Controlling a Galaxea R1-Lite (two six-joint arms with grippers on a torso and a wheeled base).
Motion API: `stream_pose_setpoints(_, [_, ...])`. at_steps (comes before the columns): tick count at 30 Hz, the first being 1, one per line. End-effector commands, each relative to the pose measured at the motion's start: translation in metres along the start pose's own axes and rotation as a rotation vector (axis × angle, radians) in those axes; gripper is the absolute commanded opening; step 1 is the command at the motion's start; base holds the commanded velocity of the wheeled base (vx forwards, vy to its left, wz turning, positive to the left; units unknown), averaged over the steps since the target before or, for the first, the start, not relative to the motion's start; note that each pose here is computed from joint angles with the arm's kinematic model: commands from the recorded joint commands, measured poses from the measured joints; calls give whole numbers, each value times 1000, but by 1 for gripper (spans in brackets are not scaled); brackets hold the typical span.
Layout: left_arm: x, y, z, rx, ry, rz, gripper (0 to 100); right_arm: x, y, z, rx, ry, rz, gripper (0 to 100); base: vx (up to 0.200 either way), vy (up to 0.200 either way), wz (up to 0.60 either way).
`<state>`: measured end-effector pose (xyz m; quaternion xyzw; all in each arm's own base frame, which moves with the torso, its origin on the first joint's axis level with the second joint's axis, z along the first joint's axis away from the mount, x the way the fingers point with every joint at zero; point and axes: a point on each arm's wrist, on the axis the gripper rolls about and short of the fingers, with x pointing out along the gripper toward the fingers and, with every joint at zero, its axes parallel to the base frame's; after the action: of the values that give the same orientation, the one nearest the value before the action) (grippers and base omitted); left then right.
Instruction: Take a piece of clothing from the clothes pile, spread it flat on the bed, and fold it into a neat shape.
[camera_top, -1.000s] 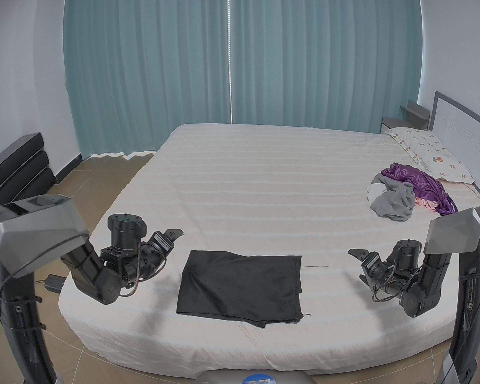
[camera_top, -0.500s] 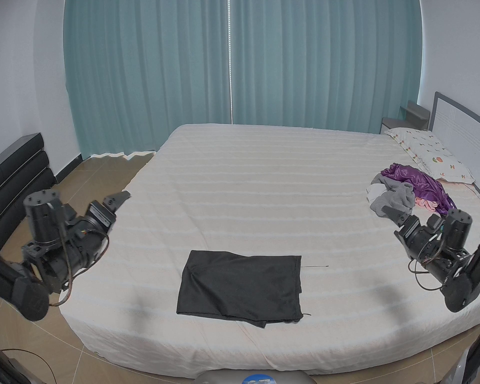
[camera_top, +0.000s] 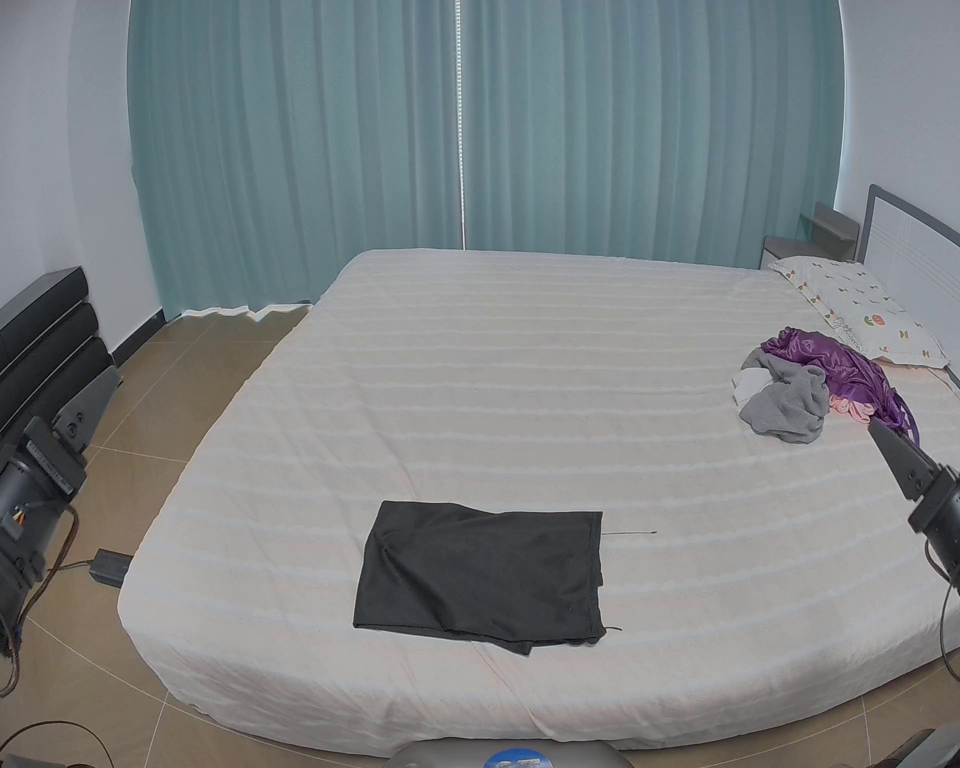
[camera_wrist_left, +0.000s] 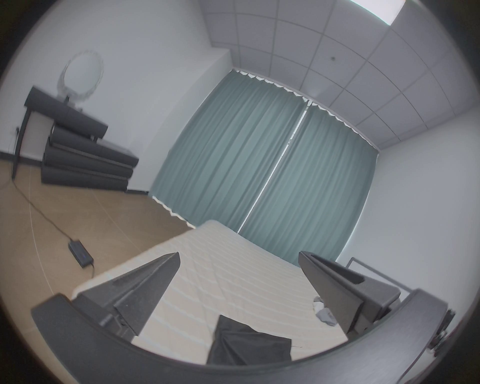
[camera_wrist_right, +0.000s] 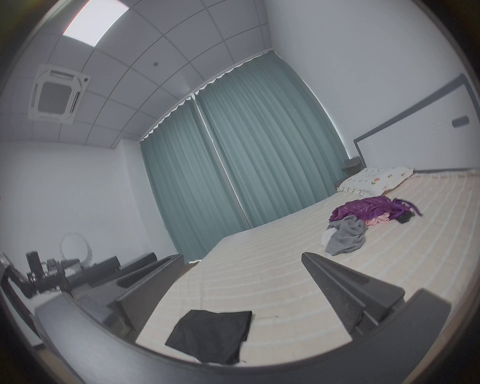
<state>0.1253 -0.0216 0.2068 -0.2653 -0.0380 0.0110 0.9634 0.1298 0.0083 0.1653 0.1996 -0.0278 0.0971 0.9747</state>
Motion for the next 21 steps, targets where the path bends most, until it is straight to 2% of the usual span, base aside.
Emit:
stream_pose_setpoints(1, [-80,18,14,179,-156,13,100,-88,10,-8,-203,-61,38,100,0,0,0])
stream_pose_setpoints(2, [-101,25,13,173,-191,14,100,-106,9,-18,-250,-50,17,100,0,0,0])
stream_pose_setpoints(5, [-129,35,9,197,-216,33,100,-136,5,-38,-268,-35,4,100,0,0,0])
stream_pose_setpoints(7, [-139,39,6,262,-228,62,100,-148,2,-49,-275,-1,-12,100,0,0,0])
stream_pose_setpoints(8, [-148,42,3,318,-258,92,100,-158,-1,-61,-295,39,-26,100,0,0,0])
stream_pose_setpoints(10, [-159,43,0,375,-311,136,100,-163,-6,-73,-324,125,-70,100,0,0,0])
stream_pose_setpoints(14, [-174,45,-5,432,-383,156,100,-162,-7,-71,-349,73,-137,100,0,0,0])
stream_pose_setpoints(18, [-183,49,-12,457,-393,136,100,-159,-7,-70,-433,-10,-128,100,0,0,0])
stream_pose_setpoints(21, [-183,50,-15,461,-389,134,100,-159,-4,-63,-465,-76,-120,100,0,0,0])
